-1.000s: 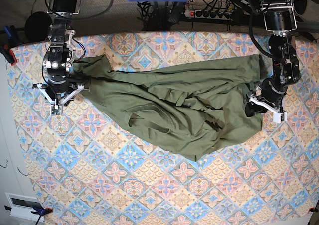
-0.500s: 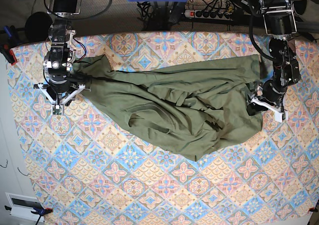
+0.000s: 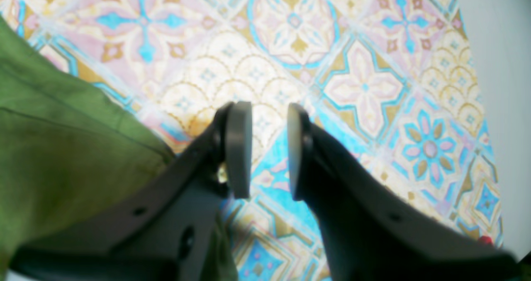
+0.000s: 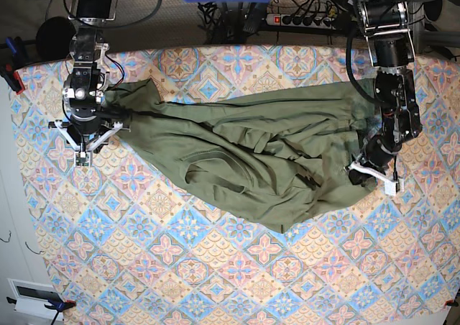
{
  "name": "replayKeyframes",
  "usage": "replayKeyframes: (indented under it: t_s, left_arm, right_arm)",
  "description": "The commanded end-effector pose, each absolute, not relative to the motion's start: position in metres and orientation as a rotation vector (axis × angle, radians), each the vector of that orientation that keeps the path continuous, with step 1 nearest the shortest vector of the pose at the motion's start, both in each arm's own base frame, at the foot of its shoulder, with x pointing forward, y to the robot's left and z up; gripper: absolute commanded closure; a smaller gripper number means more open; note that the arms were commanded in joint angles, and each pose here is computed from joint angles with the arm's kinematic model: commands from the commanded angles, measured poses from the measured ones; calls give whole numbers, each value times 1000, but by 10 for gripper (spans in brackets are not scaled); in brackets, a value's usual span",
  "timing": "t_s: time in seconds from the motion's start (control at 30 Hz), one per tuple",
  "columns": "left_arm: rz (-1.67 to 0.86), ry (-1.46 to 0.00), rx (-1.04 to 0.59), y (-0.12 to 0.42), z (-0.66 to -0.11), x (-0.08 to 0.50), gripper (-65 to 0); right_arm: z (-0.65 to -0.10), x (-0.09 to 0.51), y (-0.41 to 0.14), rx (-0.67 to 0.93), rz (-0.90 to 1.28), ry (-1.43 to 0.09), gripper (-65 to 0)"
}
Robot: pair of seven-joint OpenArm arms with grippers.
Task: Layout the t-shirt on the table in an organized manner, then fold the t-shirt properly
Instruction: 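Release with the left gripper and regrasp the shirt hem further along, then pull the hem with the left gripper to spread the shirt flat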
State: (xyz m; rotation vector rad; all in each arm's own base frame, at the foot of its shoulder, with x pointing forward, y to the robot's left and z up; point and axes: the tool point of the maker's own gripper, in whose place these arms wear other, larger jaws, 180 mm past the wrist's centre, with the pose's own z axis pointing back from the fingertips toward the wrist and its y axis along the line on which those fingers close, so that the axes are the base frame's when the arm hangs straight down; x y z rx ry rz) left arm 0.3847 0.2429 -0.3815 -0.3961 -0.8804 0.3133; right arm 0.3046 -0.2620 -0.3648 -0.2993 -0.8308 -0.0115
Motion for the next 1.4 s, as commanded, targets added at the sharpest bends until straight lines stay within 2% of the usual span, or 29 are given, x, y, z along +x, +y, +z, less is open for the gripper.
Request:
replayKeyframes:
  t_s: [0.0,0.13,0.33,0.57,0.63,0.73,0.87,0.97,1.0,1.07,1.2,1.37]
  left_arm:
    - [303,-974,-403,251,-350,406,0]
    - [283,-1082,-407,258,-303,440,0]
    - [305,-1286,-372,302,-210,483,0]
    - [486,-1390,-359,369,-162,525,0]
    - [529,-1376,-350,378,-167,535,-22]
    - [526,-1386,-268,386,-169,549,-117]
    - [503,-1332,-156,391,-190,553,-306]
    - [457,-1266,-157,381,-195,552,-447]
    - [450,-1236,-167,378,-204,547,-476]
    - [447,-1199,-205,372,-216,533,-482]
    - [365,-1133,-223,366,-232,476,-435]
    - [278,-993,-164,355,-275,389,-406]
  right_arm:
    - [-350,314,-267,-320,-10,-884,-139]
    - [-349,314,-268,-321,-11,-884,-139]
    - [-348,315,-266,-319,-6,-891,-139]
    - [-351,316,-254,-300,26,-888,-139]
    - [-353,316,-250,-294,35,-885,-139]
    - [-354,316,-244,-285,50,-887,-139]
    - [-356,317,-234,-269,74,-884,-139]
    - [-358,317,-227,-258,91,-879,-139]
    - [-359,317,-223,-252,100,-878,-139]
    - [-361,318,-216,-241,117,-876,-139]
    - [-364,317,-203,-220,150,-873,-139]
    - [-354,320,-194,-209,166,-902,-139]
